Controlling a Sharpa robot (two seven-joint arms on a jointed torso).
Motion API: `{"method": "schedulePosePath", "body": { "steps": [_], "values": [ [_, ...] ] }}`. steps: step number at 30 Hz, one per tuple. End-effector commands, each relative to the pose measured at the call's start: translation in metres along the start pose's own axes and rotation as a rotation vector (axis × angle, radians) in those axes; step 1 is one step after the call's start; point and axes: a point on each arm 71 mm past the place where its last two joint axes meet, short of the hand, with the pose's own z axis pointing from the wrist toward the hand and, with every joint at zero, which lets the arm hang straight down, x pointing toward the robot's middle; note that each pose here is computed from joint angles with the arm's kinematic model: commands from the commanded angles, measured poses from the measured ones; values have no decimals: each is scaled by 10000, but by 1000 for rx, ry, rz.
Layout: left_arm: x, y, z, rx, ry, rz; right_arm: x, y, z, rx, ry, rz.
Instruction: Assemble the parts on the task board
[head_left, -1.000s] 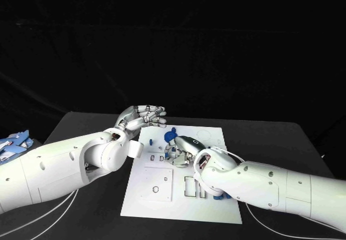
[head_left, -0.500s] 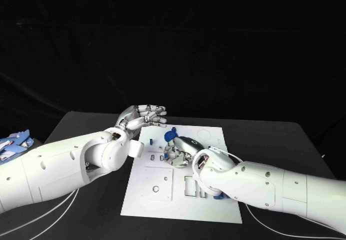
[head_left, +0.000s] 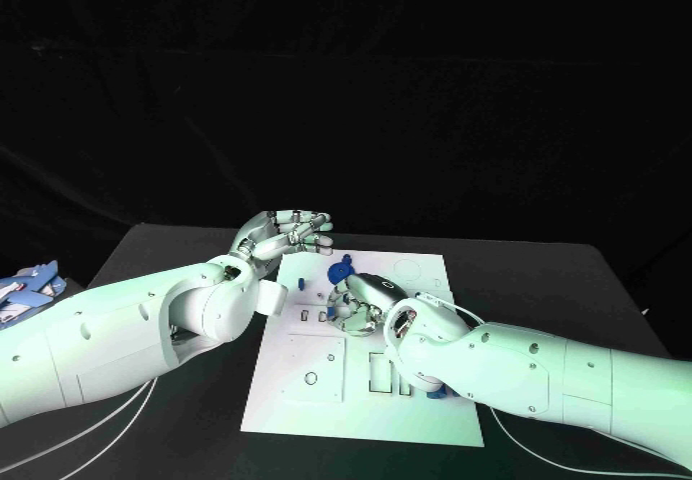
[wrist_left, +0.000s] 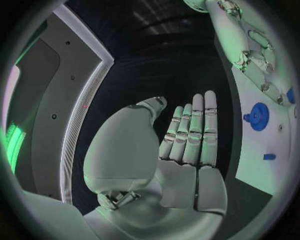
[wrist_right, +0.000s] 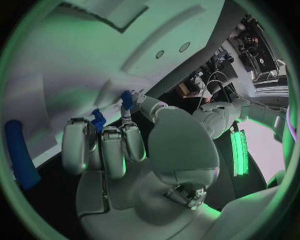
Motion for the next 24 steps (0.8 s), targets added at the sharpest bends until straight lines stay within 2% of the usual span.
{"method": "schedulePosePath", "body": {
  "steps": [1,24],
  "values": [
    [24,-10,5,7,19,-7,51,-19,-8,6,40,-18],
    [21,-9,6,6,18,-6,41,-11,-2,1,21,-14]
  ]
}}
